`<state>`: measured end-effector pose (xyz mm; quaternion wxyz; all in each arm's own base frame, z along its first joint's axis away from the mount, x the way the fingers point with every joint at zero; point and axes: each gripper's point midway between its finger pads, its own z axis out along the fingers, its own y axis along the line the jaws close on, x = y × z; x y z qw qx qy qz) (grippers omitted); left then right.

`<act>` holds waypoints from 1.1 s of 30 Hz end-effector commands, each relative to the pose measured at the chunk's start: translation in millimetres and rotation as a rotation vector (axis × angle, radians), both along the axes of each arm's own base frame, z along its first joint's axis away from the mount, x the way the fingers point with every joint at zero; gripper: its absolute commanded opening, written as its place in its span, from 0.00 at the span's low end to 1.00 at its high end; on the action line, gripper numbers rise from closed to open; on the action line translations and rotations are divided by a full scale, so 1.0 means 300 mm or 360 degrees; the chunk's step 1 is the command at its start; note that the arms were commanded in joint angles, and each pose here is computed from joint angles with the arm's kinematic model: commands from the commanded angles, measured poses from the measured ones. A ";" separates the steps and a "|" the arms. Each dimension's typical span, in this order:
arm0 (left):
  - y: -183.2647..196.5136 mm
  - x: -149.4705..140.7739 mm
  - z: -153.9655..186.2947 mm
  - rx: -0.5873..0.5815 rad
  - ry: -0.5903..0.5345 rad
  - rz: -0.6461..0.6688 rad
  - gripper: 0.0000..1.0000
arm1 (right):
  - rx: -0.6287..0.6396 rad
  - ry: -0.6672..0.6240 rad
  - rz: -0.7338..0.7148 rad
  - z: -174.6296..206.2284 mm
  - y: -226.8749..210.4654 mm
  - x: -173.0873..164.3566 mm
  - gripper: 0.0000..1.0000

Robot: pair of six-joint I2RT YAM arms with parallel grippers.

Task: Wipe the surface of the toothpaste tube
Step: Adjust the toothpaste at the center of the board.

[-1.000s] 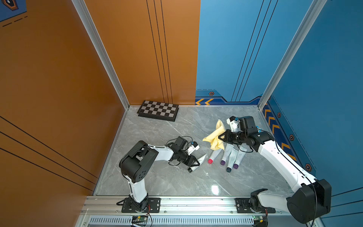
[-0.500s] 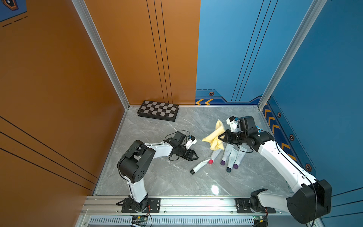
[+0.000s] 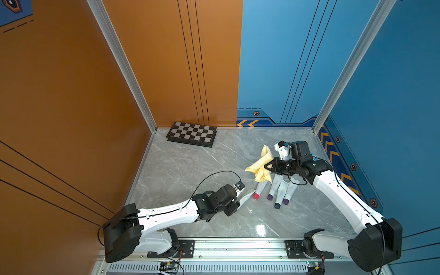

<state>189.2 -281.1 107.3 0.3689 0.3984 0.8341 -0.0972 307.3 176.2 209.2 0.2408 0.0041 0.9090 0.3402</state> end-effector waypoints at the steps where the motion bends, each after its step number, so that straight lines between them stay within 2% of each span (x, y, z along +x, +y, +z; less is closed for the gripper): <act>1: 0.104 0.020 -0.024 0.0336 -0.0297 0.0157 0.59 | -0.0023 0.0017 0.0019 -0.012 -0.007 -0.018 0.00; 4: 0.060 -0.008 -0.075 0.0478 -0.0347 0.0083 0.59 | -0.0021 0.0015 0.0019 -0.011 -0.007 -0.021 0.00; 11: -0.028 0.001 -0.155 0.0751 -0.0468 0.0000 0.59 | -0.0012 0.0005 0.0021 -0.004 -0.011 -0.029 0.00; 18: -0.067 0.011 -0.210 0.0853 -0.0450 -0.0063 0.58 | -0.0002 -0.0002 0.0022 0.002 -0.014 -0.032 0.00; 21: -0.062 0.013 -0.243 0.0883 -0.0407 -0.0078 0.54 | 0.0003 -0.0003 0.0019 0.004 -0.017 -0.033 0.00; 23: -0.064 -0.003 -0.274 0.0871 -0.0328 -0.0116 0.48 | 0.0006 -0.0007 0.0016 0.007 -0.020 -0.034 0.00; 29: -0.055 -0.011 -0.305 0.0854 -0.0230 -0.0135 0.12 | 0.0014 -0.0002 0.0012 0.007 -0.022 -0.033 0.00; 32: -0.060 -0.013 -0.295 0.0803 -0.0193 -0.0141 0.01 | 0.0014 -0.0007 0.0008 0.011 -0.024 -0.034 0.00; 33: -0.058 -0.009 -0.288 0.0770 -0.0167 -0.0132 0.00 | 0.0015 -0.0013 0.0009 0.014 -0.024 -0.034 0.00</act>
